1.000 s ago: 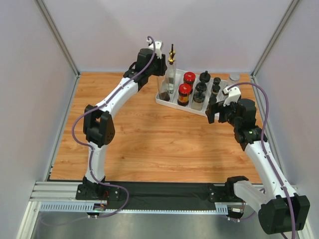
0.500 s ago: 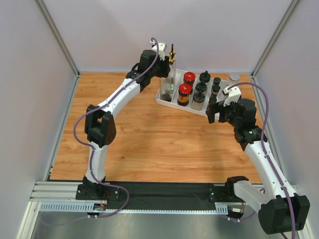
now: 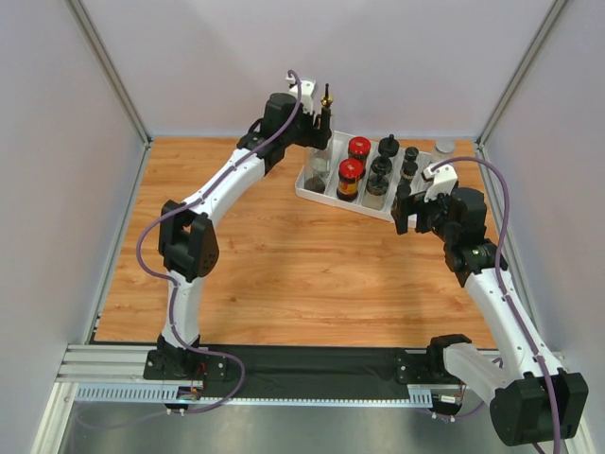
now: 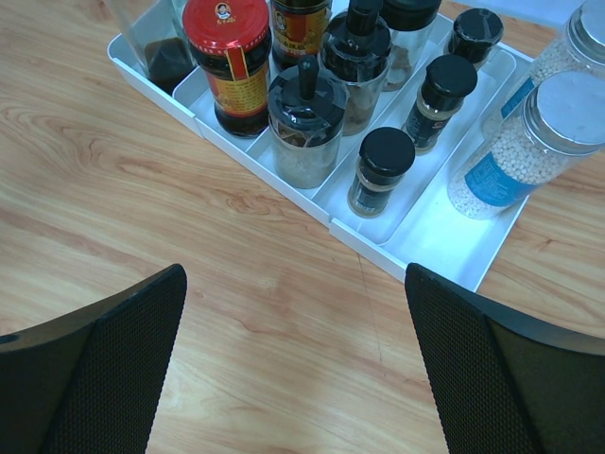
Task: Organize the condiment bottles
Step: Place the bottle in the storage box, then reset both arms
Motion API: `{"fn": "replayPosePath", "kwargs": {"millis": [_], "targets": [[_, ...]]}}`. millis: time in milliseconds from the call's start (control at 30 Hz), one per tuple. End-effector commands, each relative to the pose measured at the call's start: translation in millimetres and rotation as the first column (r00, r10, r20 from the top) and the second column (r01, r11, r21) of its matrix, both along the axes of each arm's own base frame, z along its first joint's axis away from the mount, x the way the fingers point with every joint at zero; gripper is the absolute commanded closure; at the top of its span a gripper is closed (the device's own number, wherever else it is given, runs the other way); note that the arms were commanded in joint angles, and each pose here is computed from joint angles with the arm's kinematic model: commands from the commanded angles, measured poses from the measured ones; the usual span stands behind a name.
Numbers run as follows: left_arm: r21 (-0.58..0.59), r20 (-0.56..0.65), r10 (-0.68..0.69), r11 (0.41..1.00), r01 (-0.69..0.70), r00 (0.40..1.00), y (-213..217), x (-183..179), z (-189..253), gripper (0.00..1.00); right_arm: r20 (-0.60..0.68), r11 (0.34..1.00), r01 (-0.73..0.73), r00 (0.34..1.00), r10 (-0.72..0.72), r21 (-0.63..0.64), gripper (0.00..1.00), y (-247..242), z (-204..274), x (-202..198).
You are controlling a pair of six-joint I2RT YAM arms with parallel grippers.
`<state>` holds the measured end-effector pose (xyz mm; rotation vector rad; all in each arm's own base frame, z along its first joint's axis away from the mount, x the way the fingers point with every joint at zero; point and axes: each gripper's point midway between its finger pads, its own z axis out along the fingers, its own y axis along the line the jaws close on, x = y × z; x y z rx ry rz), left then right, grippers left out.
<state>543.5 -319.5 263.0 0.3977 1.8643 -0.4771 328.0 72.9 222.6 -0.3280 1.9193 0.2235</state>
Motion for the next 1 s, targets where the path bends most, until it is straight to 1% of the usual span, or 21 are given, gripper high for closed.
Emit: {"fn": "replayPosePath", "kwargs": {"millis": [0,167,300,367,433,467,500,533,567,600,633,667,700,733,767,800,833,867,900,933,967], "targets": [[-0.044,0.129,-0.055,0.997,0.061,0.990,3,-25,77,0.00,0.067,1.000,0.013,0.998,-0.012,-0.022,0.00,-5,17,3],[-0.049,0.148,-0.103,0.993,0.111,0.984,5,-44,94,0.00,0.065,0.999,-0.002,0.998,0.005,-0.050,0.00,-5,15,2],[-0.040,0.182,-0.131,0.989,0.140,0.975,15,-69,113,0.00,0.061,0.990,-0.045,0.997,0.053,-0.135,0.00,-9,14,-2],[-0.032,0.195,-0.117,0.992,0.126,0.974,25,-78,118,0.00,0.076,0.988,-0.021,0.997,0.034,-0.155,0.00,-15,16,-2],[-0.019,0.199,-0.091,0.995,0.097,0.976,43,-93,120,0.00,0.091,0.990,0.022,0.996,-0.010,-0.136,0.00,-24,21,-2],[-0.013,0.199,-0.072,0.997,0.076,0.977,52,-98,120,0.00,0.097,0.992,0.040,0.995,-0.029,-0.121,0.00,-27,23,-1],[-0.024,0.216,-0.054,0.998,0.061,0.975,65,-112,133,0.00,0.104,0.992,0.068,0.993,-0.056,-0.109,0.00,-33,26,-2],[-0.007,0.170,-0.030,0.999,0.032,0.985,79,-115,110,0.00,0.107,0.990,0.096,0.991,-0.085,-0.100,0.00,-38,27,-1],[-0.005,0.161,0.002,1.000,-0.001,0.987,92,-119,107,0.00,0.111,0.990,0.120,0.987,-0.112,-0.069,0.00,-40,30,0],[0.000,0.141,0.025,1.000,-0.025,0.990,109,-134,97,0.00,0.116,0.988,0.143,0.984,-0.136,-0.054,0.00,-45,33,0],[-0.002,0.129,0.074,0.997,-0.074,0.989,131,-135,92,0.00,0.114,0.987,0.154,0.982,-0.148,-0.043,0.00,-47,33,0],[-0.024,0.159,0.112,0.994,-0.110,0.981,149,-150,105,0.00,0.115,0.986,0.166,0.980,-0.162,-0.026,0.00,-48,35,0],[-0.001,0.112,0.138,0.990,-0.139,0.984,163,-156,77,0.00,0.113,0.983,0.181,0.977,-0.178,-0.015,0.00,-52,35,1],[0.000,0.105,0.167,0.986,-0.168,0.980,177,-162,71,0.00,0.113,0.982,0.187,0.976,-0.185,-0.009,0.00,-52,36,1],[0.012,0.100,0.220,0.975,-0.222,0.970,197,-166,65,0.00,0.111,0.982,0.191,0.976,-0.190,-0.006,0.00,-52,36,2],[0.019,0.107,0.251,0.967,-0.255,0.962,212,-182,60,0.00,0.109,0.972,0.233,0.966,-0.232,0.009,0.00,-63,36,3],[0.030,0.120,0.331,0.941,-0.336,0.936,231,-187,58,0.00,0.120,0.966,0.259,0.958,-0.259,0.018,0.00,-67,39,5],[0.022,0.156,0.364,0.928,-0.371,0.918,244,-202,67,0.00,0.125,0.958,0.284,0.950,-0.285,0.030,0.00,-71,41,5],[0.040,0.145,0.389,0.916,-0.399,0.910,252,-210,55,0.00,0.125,0.949,0.311,0.941,-0.315,0.057,0.00,-73,42,7],[0.045,0.151,0.432,0.896,-0.442,0.889,263,-216,52,0.00,0.136,0.933,0.353,0.923,-0.360,0.071,0.00,-80,44,9],[0.038,0.182,0.438,0.892,-0.451,0.880,269,-229,58,0.00,0.137,0.926,0.369,0.916,-0.376,0.077,0.00,-83,44,9]]}}
